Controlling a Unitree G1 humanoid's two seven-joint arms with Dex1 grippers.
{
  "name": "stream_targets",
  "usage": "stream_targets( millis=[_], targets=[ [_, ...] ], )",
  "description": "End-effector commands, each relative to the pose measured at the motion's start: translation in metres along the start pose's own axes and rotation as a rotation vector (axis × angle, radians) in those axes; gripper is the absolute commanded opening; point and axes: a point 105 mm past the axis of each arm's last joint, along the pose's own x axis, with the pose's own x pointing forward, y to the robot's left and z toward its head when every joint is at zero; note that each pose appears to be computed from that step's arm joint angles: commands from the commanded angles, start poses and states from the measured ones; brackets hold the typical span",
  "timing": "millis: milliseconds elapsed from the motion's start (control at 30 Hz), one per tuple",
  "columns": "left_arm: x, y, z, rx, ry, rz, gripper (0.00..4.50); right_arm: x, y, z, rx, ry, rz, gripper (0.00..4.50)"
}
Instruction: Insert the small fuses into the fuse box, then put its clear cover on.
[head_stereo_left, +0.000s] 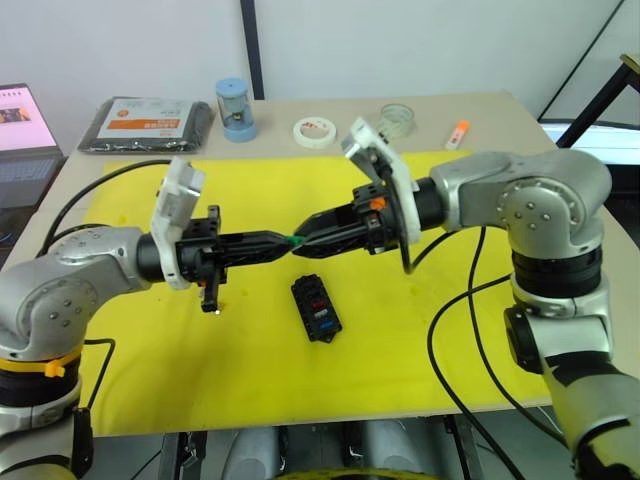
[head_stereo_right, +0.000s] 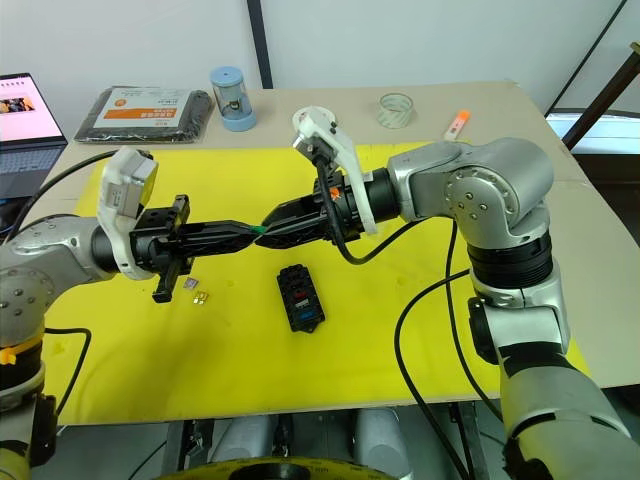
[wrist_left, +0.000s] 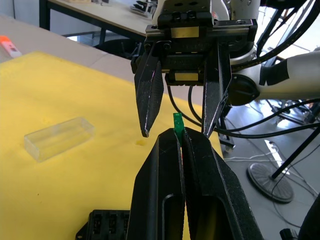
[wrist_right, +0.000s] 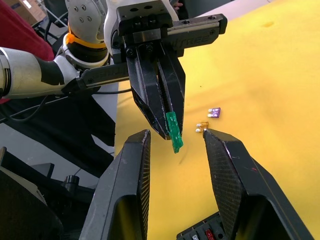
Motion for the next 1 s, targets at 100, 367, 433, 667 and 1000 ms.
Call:
stream_targets(
  millis=[100,367,433,667,1000],
  targets=[
    [0.0009,-0.0043,0.0027,0.030,0.005,-0.012,0.00,-0.0021,0.0073,0.0093,-0.053,-0.006,0.018,1.72],
    [0.0003,-0.0034,0.0014,0.028,0.007,-0.005,0.00,-0.0030,0.0086,0.0085,-0.056,-0.003,0.022,0.92],
    [0.0003,-0.0030,0.0014,0.029,0.007,-0.003,0.00,-0.0029,0.0082,0.0081,-0.056,-0.001,0.020,0.92],
    [-0.0004,-0.0033,0.0011,0.031,0.008,0.002,0.00,-0.0023,0.0100,0.0082,-0.059,-0.002,0.028,0.92],
    [-0.0006,-0.0027,0.0024,0.033,0.000,0.006,0.00,0.0002,0.0106,0.0068,-0.059,0.003,0.034,0.02]
  ],
)
